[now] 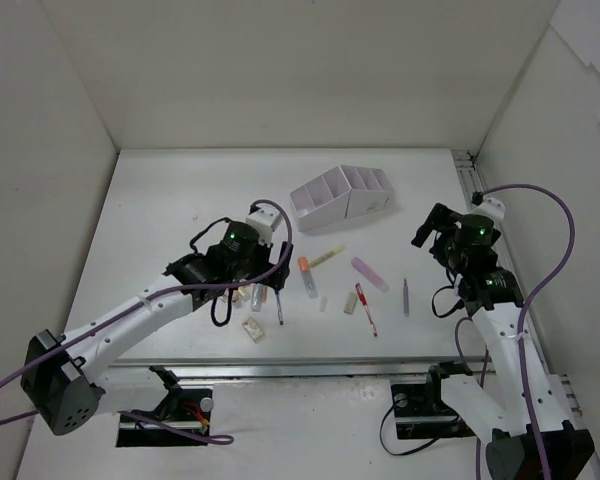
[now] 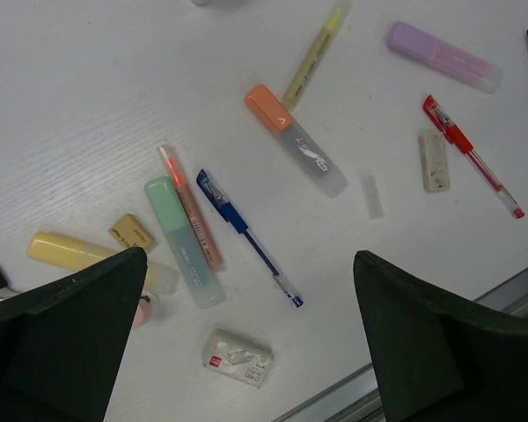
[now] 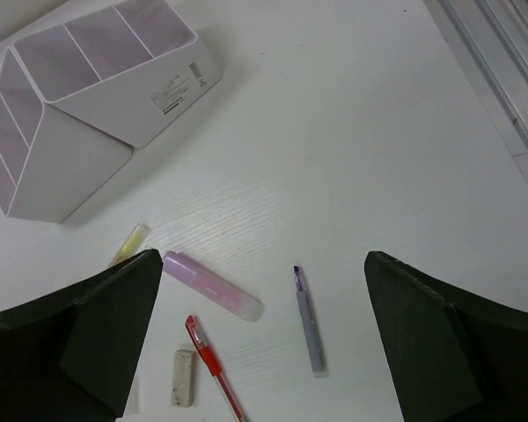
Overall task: Sort the stationery into containers
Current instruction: Pick up the pen from the center of the board.
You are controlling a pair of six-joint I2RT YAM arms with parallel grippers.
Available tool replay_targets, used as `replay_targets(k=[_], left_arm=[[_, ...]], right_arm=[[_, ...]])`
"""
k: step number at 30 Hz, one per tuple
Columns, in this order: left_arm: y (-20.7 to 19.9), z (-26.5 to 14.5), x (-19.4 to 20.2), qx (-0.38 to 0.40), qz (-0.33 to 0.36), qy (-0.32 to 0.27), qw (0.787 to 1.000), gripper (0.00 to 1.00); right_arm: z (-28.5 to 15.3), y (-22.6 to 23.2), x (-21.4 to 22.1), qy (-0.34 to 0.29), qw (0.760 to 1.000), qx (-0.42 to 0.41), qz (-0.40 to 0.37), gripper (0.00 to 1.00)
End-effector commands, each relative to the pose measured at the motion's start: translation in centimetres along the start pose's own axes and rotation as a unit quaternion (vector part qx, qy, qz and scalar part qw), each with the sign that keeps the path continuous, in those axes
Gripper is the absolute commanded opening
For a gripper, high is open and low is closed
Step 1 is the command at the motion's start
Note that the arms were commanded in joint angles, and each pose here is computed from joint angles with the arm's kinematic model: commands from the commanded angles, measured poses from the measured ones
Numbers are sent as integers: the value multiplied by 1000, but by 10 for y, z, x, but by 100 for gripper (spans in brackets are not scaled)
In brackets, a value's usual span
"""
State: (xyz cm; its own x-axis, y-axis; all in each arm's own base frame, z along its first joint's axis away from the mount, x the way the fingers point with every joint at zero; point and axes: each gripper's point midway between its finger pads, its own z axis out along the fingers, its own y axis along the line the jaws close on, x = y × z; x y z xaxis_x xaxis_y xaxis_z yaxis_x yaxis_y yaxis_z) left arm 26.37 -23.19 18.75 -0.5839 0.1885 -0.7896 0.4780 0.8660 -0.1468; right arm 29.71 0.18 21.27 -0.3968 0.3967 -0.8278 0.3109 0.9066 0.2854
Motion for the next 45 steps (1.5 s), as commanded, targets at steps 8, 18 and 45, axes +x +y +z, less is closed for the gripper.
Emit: replay_targets(k=[8,18,45], left_arm=[[-56,36,-6,38,47,17,998,100],[-69,60,25,39,67,68,995,100],[-65,72,26,57,82,79,992,99]], right_arm=[[28,-13,72,137,990,19,-18,91],[49,-31,181,375,925,51,-28,65],[39,-56,211,454,884,89,-69,12]])
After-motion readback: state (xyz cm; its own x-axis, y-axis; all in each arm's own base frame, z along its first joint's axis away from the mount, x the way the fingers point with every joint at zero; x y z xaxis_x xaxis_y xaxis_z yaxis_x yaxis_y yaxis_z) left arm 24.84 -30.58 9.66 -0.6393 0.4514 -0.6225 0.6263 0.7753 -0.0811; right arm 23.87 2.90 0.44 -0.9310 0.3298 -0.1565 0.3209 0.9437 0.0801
